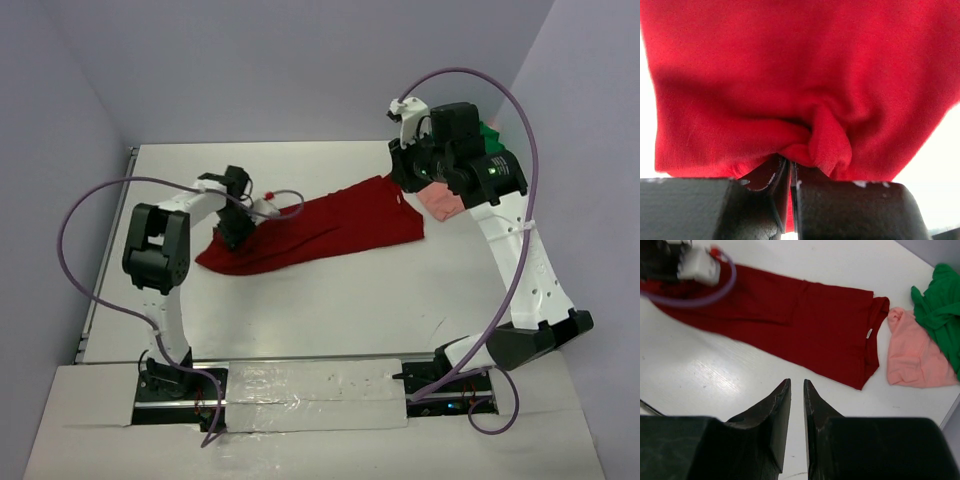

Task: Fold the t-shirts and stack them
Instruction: Fold the tshirt

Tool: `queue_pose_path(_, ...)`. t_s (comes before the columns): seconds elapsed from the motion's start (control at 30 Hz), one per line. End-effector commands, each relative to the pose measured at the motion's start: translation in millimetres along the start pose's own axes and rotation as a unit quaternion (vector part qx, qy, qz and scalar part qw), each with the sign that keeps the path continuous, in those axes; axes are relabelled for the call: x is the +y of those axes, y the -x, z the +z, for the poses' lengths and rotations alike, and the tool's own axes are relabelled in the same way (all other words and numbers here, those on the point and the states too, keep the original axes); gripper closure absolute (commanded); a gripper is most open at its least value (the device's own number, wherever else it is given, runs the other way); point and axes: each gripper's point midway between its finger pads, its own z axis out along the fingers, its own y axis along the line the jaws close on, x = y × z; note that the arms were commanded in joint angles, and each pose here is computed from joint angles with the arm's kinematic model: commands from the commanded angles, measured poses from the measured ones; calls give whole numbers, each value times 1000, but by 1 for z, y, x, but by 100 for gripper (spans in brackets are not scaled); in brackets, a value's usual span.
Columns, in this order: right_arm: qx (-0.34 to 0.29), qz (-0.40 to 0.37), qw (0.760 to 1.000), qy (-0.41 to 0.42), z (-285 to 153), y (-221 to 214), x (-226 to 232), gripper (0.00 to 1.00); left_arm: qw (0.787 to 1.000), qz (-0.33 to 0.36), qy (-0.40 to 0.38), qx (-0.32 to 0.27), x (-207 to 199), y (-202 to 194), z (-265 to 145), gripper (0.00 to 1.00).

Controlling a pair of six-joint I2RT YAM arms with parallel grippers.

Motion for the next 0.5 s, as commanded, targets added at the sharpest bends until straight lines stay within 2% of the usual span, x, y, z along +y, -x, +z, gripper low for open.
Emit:
queue_pose_path(0.0,-28,10,1000,-1,-27,16,1,76,945,89,-283,133,-140,-61,9,88)
queue_pose_path(0.03,-34,11,999,-2,-32,20,0,76,941,109,-297,122,-145,-48,3,87)
queue_pose_path(0.07,-34,14,999,-8,-34,21,-2,76,924,134,-334,127,-168,-43,-9,86)
queue_pose_path(0.1,-39,13,999,-10,-38,25,-3,76,925,155,-324,122,-173,-34,-12,85)
queue_pose_path(0.23,-36,21,999,-18,-43,28,-6,75,900,287,-299,134,-225,-5,-14,87)
queue_pose_path(0.27,-35,22,999,-18,-43,29,-6,75,898,301,-295,125,-233,6,-15,87)
queue_pose_path(0.33,-36,31,999,-21,-44,31,-8,75,890,344,-288,83,-259,44,-20,90)
queue_pose_path(0.47,-36,36,998,-24,-45,31,-9,75,873,378,-307,-2,-304,103,-36,96)
